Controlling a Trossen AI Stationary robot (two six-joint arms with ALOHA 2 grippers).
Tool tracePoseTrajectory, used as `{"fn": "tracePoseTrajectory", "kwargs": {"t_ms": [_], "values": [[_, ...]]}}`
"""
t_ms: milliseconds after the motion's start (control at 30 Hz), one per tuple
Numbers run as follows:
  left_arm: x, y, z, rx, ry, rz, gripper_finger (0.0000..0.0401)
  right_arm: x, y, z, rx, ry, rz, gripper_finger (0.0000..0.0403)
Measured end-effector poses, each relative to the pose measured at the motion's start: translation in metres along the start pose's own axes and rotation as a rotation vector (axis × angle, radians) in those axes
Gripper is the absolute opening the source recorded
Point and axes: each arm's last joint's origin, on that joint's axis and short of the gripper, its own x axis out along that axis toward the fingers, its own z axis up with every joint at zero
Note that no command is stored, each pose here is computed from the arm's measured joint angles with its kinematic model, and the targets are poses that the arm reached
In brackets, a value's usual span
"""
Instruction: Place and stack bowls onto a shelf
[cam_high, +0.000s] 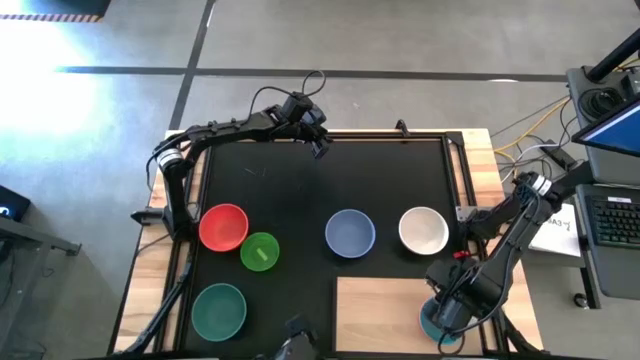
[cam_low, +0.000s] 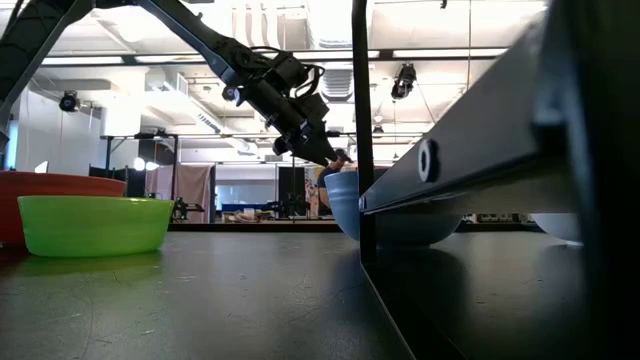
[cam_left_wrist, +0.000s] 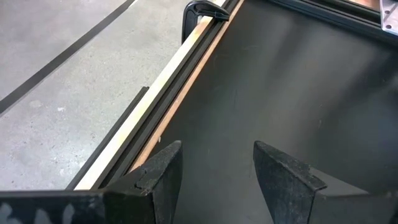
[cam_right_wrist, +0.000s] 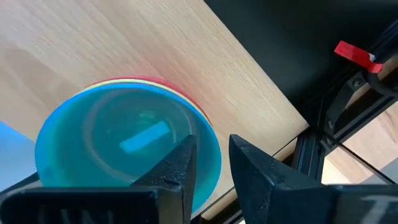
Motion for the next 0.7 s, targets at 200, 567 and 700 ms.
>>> {"fn": "tracePoseTrajectory", "kwargs": {"t_ms": [200,567,700], "values": [[0.0,0.0,0.0,-0.001,0.0,0.0,0.0178,0.002,0.002,-0.001,-0.021,0.018,-0.009,0.0065],[-0.001,-0.004,-0.011,-0.031,0.121,-0.013,0.0178,-0.011,-0.002,0.007,-0.086,-0.222,0.053,0.0063],[-0.005,-0.012,-0.021,-0.019,0.234,-0.033,0.0178,-0.012,-0.001,0.017,-0.145,-0.371,0.049,0.0066]]}}
